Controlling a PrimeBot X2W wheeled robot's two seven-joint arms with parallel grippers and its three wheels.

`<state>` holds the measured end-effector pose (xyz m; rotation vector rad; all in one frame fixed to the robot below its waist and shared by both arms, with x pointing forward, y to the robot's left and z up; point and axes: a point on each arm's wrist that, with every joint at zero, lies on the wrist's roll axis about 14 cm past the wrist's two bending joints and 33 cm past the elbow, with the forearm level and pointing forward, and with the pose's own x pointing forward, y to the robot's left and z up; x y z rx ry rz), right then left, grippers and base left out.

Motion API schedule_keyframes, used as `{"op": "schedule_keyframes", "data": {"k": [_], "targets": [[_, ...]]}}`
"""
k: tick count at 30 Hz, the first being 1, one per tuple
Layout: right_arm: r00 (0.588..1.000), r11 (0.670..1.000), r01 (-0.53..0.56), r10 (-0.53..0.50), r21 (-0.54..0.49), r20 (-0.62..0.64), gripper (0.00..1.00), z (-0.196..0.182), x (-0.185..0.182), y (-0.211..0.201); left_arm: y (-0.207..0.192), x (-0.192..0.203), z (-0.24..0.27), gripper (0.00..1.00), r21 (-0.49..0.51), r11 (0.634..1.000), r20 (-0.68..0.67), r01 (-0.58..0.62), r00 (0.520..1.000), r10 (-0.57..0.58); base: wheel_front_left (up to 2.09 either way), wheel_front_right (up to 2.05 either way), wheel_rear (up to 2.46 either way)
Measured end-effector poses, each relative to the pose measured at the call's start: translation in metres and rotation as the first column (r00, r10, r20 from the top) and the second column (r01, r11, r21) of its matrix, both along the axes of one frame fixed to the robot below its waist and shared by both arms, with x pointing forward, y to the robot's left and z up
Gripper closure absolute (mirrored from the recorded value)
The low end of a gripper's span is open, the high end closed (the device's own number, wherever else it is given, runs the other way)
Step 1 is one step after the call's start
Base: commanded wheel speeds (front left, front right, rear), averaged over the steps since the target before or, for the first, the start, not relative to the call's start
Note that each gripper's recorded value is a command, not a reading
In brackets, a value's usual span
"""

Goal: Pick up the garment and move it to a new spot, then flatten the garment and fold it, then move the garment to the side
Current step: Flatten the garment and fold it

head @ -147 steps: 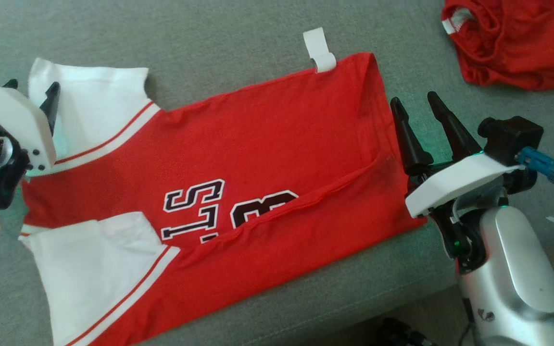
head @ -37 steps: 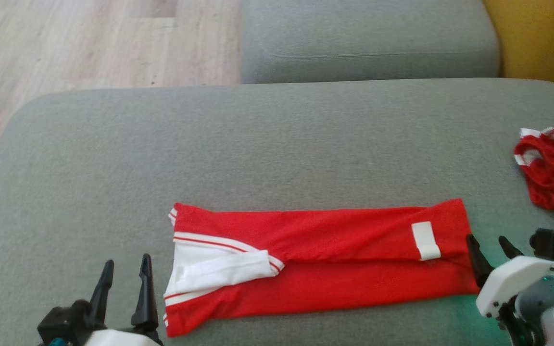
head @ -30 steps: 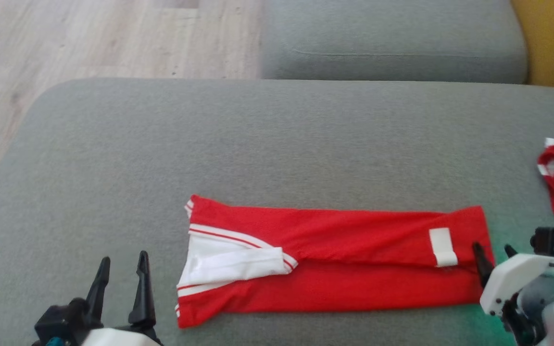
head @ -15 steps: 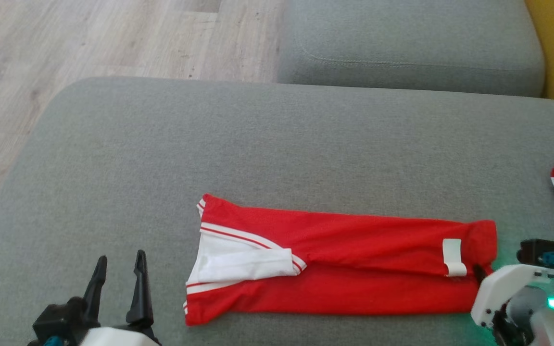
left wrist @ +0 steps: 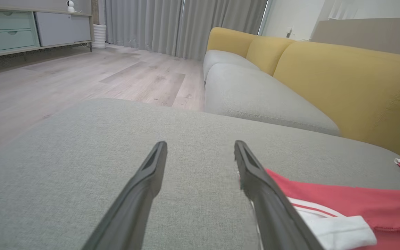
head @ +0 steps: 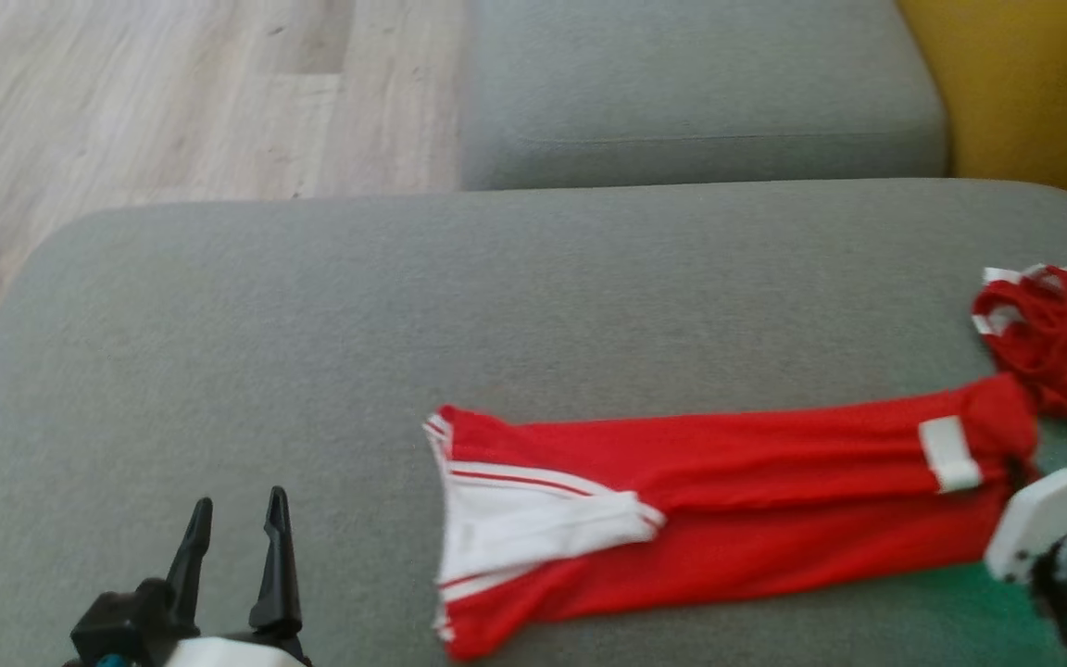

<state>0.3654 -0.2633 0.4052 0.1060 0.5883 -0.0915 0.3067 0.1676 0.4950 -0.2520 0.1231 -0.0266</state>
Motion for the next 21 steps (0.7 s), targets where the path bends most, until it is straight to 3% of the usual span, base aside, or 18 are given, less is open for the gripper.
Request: {"op": "schedule_keyframes", "data": {"k": [5, 10, 16, 21], "targets": [[0.997, 0.998, 0.066, -0.066, -0.012, 0.051, 1.00, 0.022, -0.006, -0.028, -0.012, 0.005, 0.000, 0.00, 0.003, 0.999, 0.003, 0.038, 0.999, -0.038, 0.00, 0.00, 0.00], [0.995, 0.997, 0.077, -0.078, 0.006, 0.065, 1.00, 0.027, -0.012, -0.029, -0.015, 0.007, -0.003, 0.00, 0.007, 0.999, -0.005, 0.049, 0.999, -0.049, 0.00, 0.00, 0.00], [0.991, 0.998, -0.034, 0.026, 0.057, 0.133, 1.00, 0.050, 0.001, 0.019, -0.012, 0.003, -0.005, 0.00, 0.007, 0.999, -0.005, 0.043, 0.999, -0.043, 0.00, 0.00, 0.00], [0.975, 0.978, -0.157, 0.131, 0.137, 0.180, 1.00, 0.068, 0.002, 0.076, -0.004, -0.002, -0.005, 0.00, 0.005, 1.000, -0.001, 0.013, 1.000, -0.013, 0.00, 0.00, 0.00]]}}
